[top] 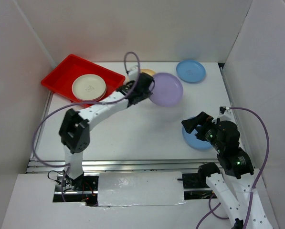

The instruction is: Place the plates into the plastic bin on the countertop

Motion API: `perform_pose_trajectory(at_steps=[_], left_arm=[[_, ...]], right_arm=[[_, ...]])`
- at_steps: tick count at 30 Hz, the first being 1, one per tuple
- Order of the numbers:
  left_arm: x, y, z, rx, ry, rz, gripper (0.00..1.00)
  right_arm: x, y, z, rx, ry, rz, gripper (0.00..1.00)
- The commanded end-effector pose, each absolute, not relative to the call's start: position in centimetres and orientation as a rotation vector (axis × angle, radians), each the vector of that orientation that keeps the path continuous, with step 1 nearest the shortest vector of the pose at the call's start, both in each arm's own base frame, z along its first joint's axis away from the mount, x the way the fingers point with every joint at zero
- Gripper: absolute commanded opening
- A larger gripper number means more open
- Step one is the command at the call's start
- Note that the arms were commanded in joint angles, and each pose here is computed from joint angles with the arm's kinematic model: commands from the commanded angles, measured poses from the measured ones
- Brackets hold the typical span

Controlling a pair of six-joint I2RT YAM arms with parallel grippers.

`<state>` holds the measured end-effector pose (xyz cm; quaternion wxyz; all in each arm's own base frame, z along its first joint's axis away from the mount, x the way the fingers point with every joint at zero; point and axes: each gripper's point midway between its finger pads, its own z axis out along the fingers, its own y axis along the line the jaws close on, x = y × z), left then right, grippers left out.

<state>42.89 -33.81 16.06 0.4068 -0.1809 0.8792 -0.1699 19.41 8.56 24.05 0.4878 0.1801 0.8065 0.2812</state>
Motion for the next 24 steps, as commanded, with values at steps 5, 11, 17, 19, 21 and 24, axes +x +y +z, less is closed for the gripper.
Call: perform_pose_trajectory(at_steps=[5, 11, 17, 19, 21, 24], left_arm=[[45.6, -12.1, 22.4, -1.004, 2.044, -0.296, 0.00], [45.2, 1.2, 19.2, -1.259, 2.032, -0.103, 0.00], [46.4, 5.4, 18.4, -1.264, 1.999, -0.078, 0.00], [46.5, 6.2, 17.8, -1.264, 2.016, -0.033, 0.00], [46.4, 6.5, 17.1, -1.280, 2.038, -0.017, 0.00], [46.7, 6.9, 16.4, -1.282, 2.051, -0.061, 0.25]], right_arm=[[20.1, 10.4, 23.6, 0.370, 1.970, 0.775, 1.00], [20.2, 10.8, 23.8, 0.351, 1.971, 0.794, 1.00], [20.3, 10.9, 24.0, 0.329, 1.982, 0.791, 1.00], [20.2, 11.0, 24.1, 0.320, 1.983, 0.789, 1.00], [20.2, 10.9, 24.1, 0.318, 1.986, 0.785, 1.00], [20.2, 10.9, 24.3, 0.313, 1.983, 0.785, 1.00]])
